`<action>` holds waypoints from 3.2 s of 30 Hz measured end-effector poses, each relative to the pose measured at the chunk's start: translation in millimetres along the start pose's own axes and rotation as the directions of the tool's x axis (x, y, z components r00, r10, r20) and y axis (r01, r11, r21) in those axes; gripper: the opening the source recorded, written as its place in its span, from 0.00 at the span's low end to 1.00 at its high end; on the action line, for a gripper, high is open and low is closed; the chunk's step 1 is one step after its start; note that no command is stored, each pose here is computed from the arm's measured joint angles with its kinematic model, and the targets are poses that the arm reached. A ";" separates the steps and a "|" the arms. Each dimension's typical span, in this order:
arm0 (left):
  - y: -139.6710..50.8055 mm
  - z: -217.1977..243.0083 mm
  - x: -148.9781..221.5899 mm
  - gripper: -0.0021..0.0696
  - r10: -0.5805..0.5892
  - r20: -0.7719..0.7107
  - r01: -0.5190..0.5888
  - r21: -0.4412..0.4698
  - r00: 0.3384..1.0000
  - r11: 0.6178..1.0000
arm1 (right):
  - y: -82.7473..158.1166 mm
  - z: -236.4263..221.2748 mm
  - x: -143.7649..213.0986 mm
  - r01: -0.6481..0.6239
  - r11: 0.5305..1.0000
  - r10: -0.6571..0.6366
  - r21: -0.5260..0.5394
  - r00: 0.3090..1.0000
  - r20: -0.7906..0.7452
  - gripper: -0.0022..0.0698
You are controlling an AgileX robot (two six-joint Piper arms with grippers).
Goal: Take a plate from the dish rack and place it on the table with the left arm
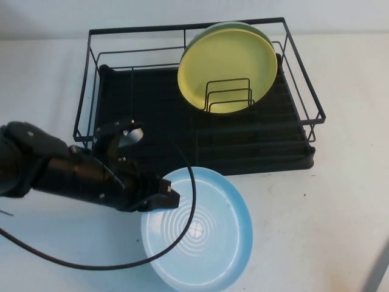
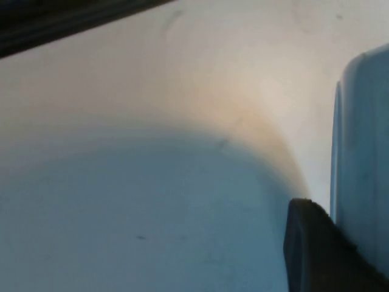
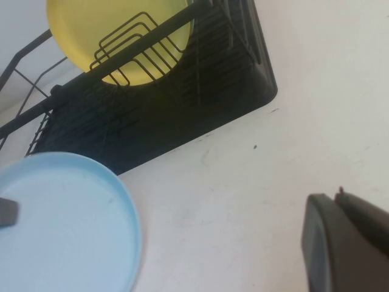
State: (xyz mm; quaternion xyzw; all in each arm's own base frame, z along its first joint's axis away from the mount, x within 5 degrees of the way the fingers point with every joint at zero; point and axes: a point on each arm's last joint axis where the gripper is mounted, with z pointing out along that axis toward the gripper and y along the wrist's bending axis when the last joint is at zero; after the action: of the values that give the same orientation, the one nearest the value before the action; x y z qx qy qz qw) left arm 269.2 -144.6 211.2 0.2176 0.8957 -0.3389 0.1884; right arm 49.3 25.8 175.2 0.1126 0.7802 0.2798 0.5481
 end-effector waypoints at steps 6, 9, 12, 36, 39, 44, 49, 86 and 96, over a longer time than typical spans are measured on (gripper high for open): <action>18.5 25.2 3.8 0.15 0.007 0.045 -0.007 0.003 0.999 1.000 | 0.0 0.0 0.0 0.000 1.000 0.000 0.000 1.000 0.000 0.00; 21.9 31.4 3.7 0.15 0.057 0.056 -0.058 0.016 0.997 0.998 | 0.0 0.0 0.0 0.000 1.000 0.000 0.000 1.000 0.000 0.00; 23.0 33.0 3.0 0.17 0.106 0.067 -0.107 0.013 0.992 0.994 | 0.0 0.0 0.0 0.000 1.000 0.000 0.000 1.000 0.000 0.00; -23.1 -111.5 -11.7 0.12 0.579 0.290 -0.480 -0.347 0.762 0.806 | 0.0 0.0 0.0 0.000 1.000 0.000 0.000 1.000 0.000 0.00; -51.0 -132.9 2.6 0.05 0.643 0.291 -0.562 -0.320 0.708 0.763 | 0.0 0.0 0.0 0.000 1.000 0.000 0.000 1.000 0.000 0.00; -79.7 -151.5 27.8 0.03 0.705 0.254 -0.661 -0.246 0.662 0.709 | 0.0 0.0 0.0 0.000 1.000 0.000 0.000 1.000 0.000 0.00; -98.1 -172.9 50.3 0.03 0.741 0.215 -0.680 -0.298 0.636 0.670 | 0.0 0.0 0.0 -0.001 1.000 0.001 0.000 1.000 0.000 0.00; -16.4 -136.3 210.9 0.02 0.590 0.719 0.154 -0.673 0.367 0.724 | 0.0 0.0 0.0 -0.001 1.000 0.001 0.000 1.000 0.000 0.00; -0.5 -111.8 232.7 0.02 0.453 0.564 0.119 -0.706 0.690 0.699 | 0.0 0.0 0.0 -0.001 1.000 0.001 0.000 1.000 0.000 0.00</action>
State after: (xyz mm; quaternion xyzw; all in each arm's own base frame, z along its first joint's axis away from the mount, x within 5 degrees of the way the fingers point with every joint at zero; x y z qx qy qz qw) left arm 53.6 -6.9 176.7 0.0719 0.7856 -0.0124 0.6145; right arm 49.3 25.9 175.2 0.1128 0.7801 0.2801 0.5480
